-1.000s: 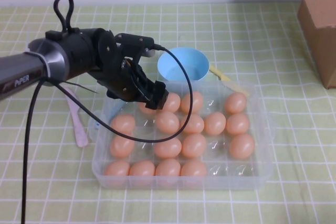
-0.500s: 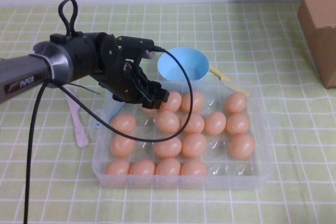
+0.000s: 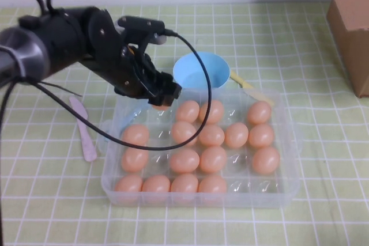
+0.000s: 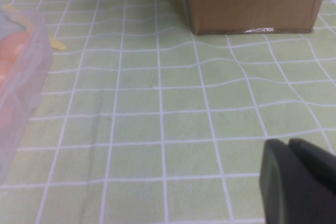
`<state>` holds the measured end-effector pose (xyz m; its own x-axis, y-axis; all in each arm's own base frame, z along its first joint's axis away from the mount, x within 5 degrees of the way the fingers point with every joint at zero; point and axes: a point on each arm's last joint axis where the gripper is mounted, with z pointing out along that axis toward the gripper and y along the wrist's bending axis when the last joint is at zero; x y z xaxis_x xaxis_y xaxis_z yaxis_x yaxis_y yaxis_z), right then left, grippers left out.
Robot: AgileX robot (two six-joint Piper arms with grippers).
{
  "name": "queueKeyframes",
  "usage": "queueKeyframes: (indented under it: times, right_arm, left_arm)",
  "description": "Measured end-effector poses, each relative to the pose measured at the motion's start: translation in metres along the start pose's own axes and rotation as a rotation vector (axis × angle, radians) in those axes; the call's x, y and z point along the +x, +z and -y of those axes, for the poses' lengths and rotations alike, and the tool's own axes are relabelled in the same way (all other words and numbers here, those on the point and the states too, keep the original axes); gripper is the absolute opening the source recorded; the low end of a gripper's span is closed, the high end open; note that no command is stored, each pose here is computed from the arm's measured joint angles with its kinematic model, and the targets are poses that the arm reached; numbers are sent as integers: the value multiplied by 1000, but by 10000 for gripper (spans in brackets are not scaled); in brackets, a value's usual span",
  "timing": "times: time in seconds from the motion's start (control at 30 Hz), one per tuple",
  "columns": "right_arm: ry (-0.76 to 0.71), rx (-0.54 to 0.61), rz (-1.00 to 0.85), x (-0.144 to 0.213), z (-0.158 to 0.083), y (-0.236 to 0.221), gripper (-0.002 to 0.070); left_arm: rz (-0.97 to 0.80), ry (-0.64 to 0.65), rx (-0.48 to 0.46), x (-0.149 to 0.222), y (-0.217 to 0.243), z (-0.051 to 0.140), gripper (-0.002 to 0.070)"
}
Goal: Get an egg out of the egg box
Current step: Pick up the egg from the plastic box, then place the egg in the bowl
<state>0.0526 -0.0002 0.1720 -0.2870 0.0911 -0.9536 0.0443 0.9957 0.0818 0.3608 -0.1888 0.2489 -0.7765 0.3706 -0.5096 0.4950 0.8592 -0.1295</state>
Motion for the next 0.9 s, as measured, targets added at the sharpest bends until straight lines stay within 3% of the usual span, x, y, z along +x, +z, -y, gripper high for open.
queueKeyframes:
  times: [0.17,0.3,0.47,0.9]
  right_arm:
    - [0,0,0,0,0,0,-18]
    - [0,0,0,0,0,0,-18]
    - [0,0,0,0,0,0,-18]
    - [0,0,0,0,0,0,-18]
  left_arm:
    - [106,64,9,-8,-40,15,372]
    - [230,116,2,-19,-43,21,372]
    - [381,112,-35,-34,-13,17,372]
    - [413,61,-49,-46,62,7,372]
